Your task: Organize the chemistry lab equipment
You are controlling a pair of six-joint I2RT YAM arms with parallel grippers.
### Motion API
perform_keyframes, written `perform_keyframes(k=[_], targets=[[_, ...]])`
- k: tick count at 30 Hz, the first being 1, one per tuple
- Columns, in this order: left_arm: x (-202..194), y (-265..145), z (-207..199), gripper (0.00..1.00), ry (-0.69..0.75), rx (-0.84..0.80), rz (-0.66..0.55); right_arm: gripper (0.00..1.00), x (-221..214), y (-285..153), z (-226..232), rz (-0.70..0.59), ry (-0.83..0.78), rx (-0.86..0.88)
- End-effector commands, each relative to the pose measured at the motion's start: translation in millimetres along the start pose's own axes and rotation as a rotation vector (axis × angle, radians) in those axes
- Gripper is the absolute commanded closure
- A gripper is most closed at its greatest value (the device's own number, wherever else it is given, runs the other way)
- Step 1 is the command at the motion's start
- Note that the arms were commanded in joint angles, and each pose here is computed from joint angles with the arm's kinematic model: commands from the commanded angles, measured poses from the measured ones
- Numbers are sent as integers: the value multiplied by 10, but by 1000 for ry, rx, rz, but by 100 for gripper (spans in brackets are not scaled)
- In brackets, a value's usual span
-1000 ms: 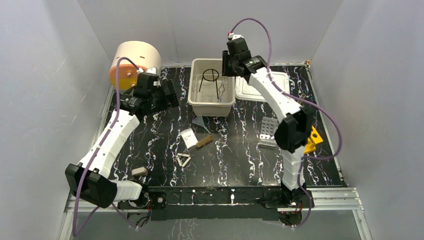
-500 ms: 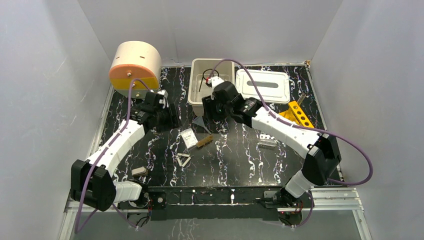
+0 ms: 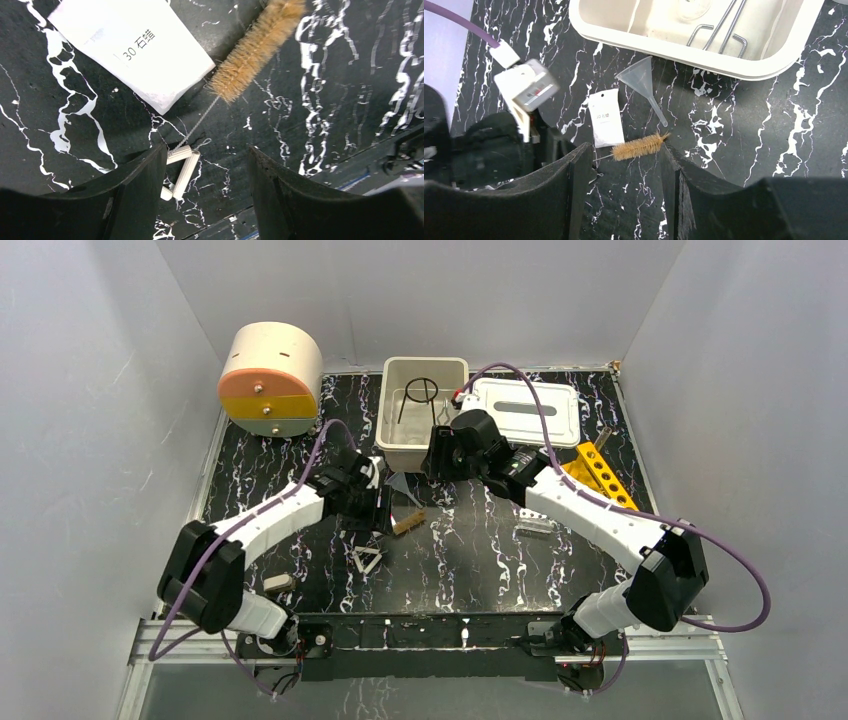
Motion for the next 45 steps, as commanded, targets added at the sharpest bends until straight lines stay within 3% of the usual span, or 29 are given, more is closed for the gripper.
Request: perform_keyframes(k=[1,4,8,19,28,31,33,39,43,45], targets=[[-55,99,66,41,35,69,26,40,86,-59,1,-69,58,-7],[-59,151,78,36,53,76,51,40,70,-51,-29,-66,54,-26],[-83,227,85,37,67,77,94,40,61,-39,-50,-67,60,-40],[-80,378,68,63,210,148,149,40,34,-3,-90,-52,64,-61],[-110,460,-7,77,302,158,161,40,50,-13,-128,-59,68,-72],[-118,448,-63,89,337,138,159,40,55,-16,-146,-61,70,-77],[-134,427,-112,100,359,112,160,40,63,-27,-154,-66,72,-79],[-111,198,-287,100,407,17,143,40,101,-93,-194,-94,83,-94],[-90,-314,-648,100,463,-278,94,40,181,-243,-258,-166,110,-94],[11,-591,-835,100,460,-361,32,38,333,-396,-131,-254,23,66]])
Point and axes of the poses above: each gripper's point midway between its finger pads, its own y axis out along the fingers, its own z axis along the line the jaws close on, x = y × z, the point moved 8 cm from there along -y, back along the fingers, and after that the axes turned 4 degrees about -y, right-handed, at the moved point
